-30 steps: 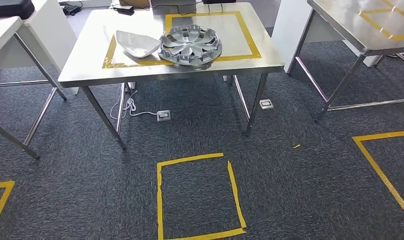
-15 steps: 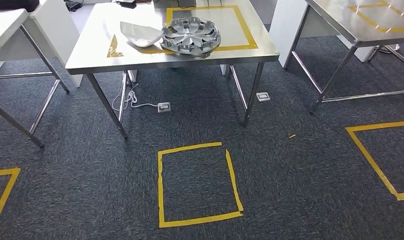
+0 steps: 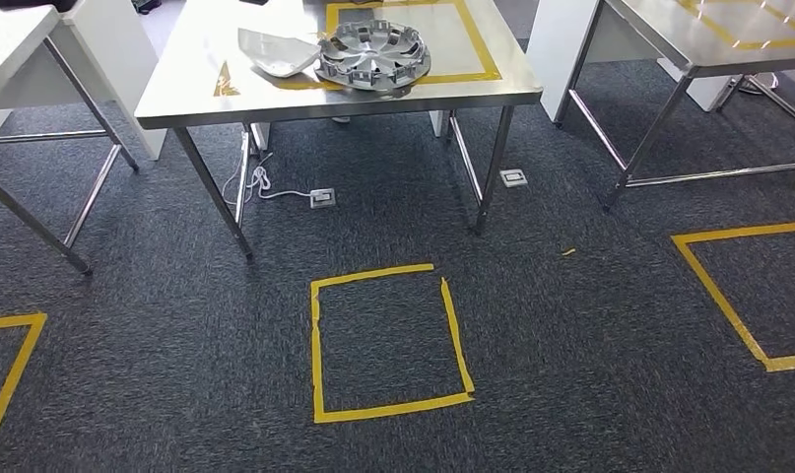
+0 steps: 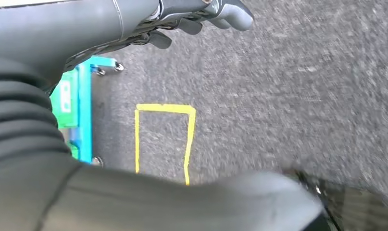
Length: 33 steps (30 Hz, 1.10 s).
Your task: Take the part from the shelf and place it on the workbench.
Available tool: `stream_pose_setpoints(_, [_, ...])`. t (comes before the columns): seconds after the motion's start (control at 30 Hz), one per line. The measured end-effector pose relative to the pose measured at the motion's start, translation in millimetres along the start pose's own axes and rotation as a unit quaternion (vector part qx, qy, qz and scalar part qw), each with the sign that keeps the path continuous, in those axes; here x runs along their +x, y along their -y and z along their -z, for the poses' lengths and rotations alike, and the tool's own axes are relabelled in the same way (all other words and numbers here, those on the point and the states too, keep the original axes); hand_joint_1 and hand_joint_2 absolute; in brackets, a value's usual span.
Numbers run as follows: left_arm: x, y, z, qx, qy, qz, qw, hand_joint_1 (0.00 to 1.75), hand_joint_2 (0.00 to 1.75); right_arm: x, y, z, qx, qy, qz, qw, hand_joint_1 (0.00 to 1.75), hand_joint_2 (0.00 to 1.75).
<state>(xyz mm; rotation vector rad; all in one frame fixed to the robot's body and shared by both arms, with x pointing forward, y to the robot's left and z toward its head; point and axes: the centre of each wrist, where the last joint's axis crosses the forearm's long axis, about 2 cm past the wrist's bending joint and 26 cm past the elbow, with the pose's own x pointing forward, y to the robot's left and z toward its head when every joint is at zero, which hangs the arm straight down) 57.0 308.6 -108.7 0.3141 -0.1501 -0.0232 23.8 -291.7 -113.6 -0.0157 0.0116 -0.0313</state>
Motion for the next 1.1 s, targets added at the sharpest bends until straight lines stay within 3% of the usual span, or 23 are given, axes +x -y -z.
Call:
stream_pose_setpoints(0.57, [-26, 5, -3, -0.069, 0.017, -0.021, 0.997, 0.0, 1.75, -16, 5, 0, -0.01, 0.053, 0.01, 0.998, 0.0, 1.75])
stream_pose_setpoints(0.6, [-28, 5, -3, -0.074, 0.018, -0.022, 0.997, 0.0, 1.31, -17, 5, 0, -0.01, 0.057, 0.009, 0.998, 0.0, 1.75])
stream_pose_setpoints(0.7, [-33, 6, -4, -0.086, 0.022, -0.026, 0.996, 0.0, 0.0, -18, 5, 0, -0.011, 0.069, 0.008, 0.998, 0.0, 0.44])
stream_pose_setpoints(0.73, [-34, 7, -4, -0.09, 0.023, -0.026, 0.995, 0.0, 0.0, -19, 5, 0, -0.01, 0.073, 0.008, 0.997, 0.0, 0.0])
stream_pose_setpoints(1.1, [-49, 11, -8, -0.135, 0.037, -0.042, 0.989, 0.0, 0.0, -25, -1, -1, 0.006, 0.107, 0.019, 0.994, 0.0, 0.0])
